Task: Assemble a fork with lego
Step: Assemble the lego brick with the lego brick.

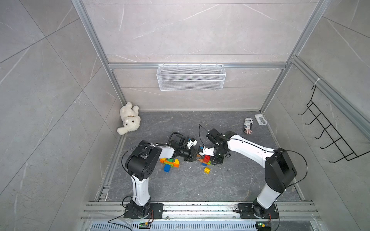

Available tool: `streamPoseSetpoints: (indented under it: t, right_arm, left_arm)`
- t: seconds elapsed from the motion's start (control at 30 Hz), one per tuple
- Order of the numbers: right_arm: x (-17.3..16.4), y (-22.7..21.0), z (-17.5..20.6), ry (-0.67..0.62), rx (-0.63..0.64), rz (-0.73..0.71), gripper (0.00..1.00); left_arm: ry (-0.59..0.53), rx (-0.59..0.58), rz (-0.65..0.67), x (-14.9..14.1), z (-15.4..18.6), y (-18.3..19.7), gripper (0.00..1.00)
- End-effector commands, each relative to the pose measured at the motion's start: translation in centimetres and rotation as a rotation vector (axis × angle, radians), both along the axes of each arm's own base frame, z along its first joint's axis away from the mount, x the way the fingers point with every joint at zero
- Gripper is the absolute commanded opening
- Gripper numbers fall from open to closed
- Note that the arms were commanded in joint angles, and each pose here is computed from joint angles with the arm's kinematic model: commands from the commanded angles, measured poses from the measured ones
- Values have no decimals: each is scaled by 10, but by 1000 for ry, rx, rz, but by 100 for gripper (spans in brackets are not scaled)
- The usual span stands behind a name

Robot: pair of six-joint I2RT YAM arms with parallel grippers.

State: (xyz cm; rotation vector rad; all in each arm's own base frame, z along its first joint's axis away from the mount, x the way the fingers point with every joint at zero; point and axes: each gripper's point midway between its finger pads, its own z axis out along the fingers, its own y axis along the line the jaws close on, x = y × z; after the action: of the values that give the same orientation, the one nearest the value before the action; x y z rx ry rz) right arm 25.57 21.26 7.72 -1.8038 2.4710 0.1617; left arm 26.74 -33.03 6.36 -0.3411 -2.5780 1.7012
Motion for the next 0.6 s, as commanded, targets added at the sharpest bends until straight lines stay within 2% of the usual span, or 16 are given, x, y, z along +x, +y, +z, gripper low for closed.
streamPoseSetpoints:
  t: [0.0, 0.57]
  right_arm:
    - [-11, -20, -42, 75, -103, -48, 21]
    - [3, -7, -12, 39, -57, -53, 21]
  left_arm:
    - [157, 206, 67, -22, -61, 33, 31]
    - [206, 255, 74, -29, -84, 42, 31]
